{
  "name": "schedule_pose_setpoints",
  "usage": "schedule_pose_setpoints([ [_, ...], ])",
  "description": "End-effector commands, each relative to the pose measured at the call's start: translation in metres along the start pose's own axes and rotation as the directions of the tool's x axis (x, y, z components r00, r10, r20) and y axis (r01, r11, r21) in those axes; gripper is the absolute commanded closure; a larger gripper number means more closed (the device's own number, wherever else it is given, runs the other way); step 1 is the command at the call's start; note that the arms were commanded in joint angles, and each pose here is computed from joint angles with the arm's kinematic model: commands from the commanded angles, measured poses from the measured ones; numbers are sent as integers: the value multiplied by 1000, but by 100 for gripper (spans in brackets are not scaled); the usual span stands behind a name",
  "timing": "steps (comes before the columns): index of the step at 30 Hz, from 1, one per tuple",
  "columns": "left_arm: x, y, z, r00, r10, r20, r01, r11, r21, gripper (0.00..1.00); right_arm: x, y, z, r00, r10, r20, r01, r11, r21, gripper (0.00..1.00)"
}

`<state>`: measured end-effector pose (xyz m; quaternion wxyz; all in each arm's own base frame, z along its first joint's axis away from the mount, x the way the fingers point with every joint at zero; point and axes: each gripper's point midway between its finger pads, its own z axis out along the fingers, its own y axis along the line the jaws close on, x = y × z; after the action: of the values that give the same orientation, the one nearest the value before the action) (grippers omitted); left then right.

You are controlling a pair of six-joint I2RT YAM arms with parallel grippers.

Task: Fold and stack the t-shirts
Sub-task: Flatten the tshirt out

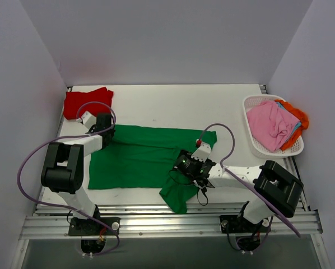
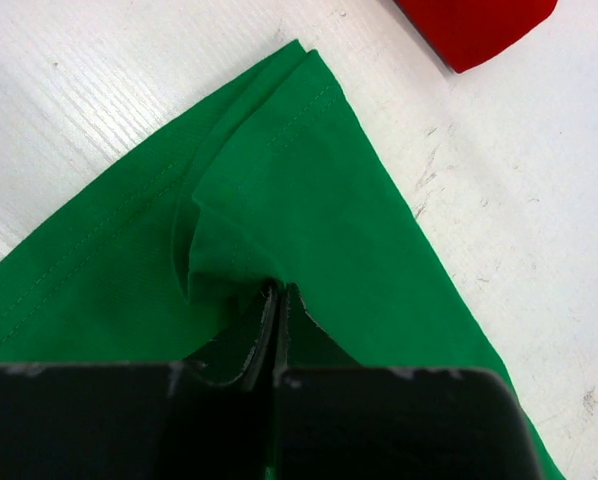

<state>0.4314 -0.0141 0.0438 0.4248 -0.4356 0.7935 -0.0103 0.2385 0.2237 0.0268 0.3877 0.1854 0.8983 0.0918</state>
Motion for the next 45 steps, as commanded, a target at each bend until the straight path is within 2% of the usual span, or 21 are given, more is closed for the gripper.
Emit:
schedule_pose_setpoints([
  [1, -12, -13, -4, 999, -16, 34, 14, 999, 50, 98, -12, -10, 9, 999, 8, 47, -9, 1000, 28, 11],
  [15, -12, -14, -4, 999, -12, 34, 11, 999, 52, 98, -26, -13, 10, 997, 9, 79, -12, 999, 44, 13],
  [18, -12, -13, -4, 999, -13, 34, 12, 999, 51, 98, -32, -14, 11, 996, 16, 91, -21, 999, 47, 22],
  [19, -13, -13, -4, 999, -11, 35, 9, 999, 52, 98, -34, -14, 11, 995, 18, 98, -23, 999, 46, 30],
  [22, -12, -13, -4, 999, -10, 35, 8, 999, 51, 98, -37, -18, 14, 994, 25, 105, -31, 998, 55, 45],
  [27, -13, -13, -5, 999, -12, 36, 10, 998, 55, 98, -37, -23, 21, 995, 28, 98, -34, 997, 64, 50],
  [30, -12, -13, -5, 999, -11, 36, 9, 998, 55, 98, -36, -26, 24, 995, 30, 95, -37, 997, 66, 59],
  [33, -12, -13, -5, 999, -11, 35, 9, 998, 57, 98, -34, -26, 26, 996, 27, 89, -33, 997, 67, 71],
  [34, -12, -14, -5, 999, -12, 36, 10, 998, 58, 98, -33, -26, 27, 996, 24, 84, -29, 997, 66, 82],
  [36, -13, -13, -5, 999, -10, 38, 8, 998, 59, 98, -32, -26, 29, 997, 24, 80, -29, 998, 62, 92],
  [37, -12, -14, -5, 999, -9, 37, 7, 998, 60, 98, -30, -26, 30, 997, 20, 73, -24, 998, 59, 100],
  [45, -12, -13, -5, 999, -9, 34, 7, 999, 52, 98, -41, -27, 27, 994, 18, 106, -25, 998, 61, 100],
])
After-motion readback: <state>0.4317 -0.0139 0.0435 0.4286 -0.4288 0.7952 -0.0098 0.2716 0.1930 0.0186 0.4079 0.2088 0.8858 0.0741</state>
